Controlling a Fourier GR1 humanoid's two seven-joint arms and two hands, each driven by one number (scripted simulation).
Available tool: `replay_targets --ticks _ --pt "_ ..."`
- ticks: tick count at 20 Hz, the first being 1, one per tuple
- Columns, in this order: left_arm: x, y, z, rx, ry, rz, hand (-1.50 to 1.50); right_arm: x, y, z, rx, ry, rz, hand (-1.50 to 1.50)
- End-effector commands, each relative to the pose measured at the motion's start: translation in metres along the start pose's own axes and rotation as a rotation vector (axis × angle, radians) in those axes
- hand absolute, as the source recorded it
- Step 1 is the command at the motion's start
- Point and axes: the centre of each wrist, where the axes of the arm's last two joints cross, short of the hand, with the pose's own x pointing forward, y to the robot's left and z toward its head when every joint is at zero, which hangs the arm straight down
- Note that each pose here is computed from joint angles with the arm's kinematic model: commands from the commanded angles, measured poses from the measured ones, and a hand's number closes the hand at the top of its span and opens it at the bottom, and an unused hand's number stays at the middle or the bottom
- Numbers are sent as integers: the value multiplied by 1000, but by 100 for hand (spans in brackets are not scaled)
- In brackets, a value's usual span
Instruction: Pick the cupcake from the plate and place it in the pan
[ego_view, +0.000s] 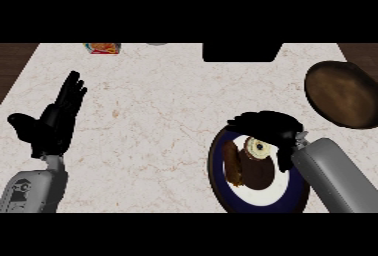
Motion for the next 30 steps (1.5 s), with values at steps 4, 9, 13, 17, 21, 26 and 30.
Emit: replay_targets --ticks 4,9,13,17,21,26,30 --pt "-5 -8 -7 0 3 7 0 -11 30 -16 71 12 13 -150" --pt "-13 -4 7 -2 -6 -3 0 -8 26 -39 127 -5 -1 -150" --pt "-3 7 -4 3 4 1 0 1 40 -34 68 -122 83 150" --pt "-3 4 1 13 0 -3 0 -4 23 -37 68 -127 73 150" --pt "-4 12 13 -6 -9 1 0 -22 22 -28 57 -125 72 150" --pt "-7 5 6 42 11 -1 0 -1 51 -47 -64 407 -326 150" --pt "-3 13 6 22 10 -17 0 9 29 -50 -272 689 -432 150"
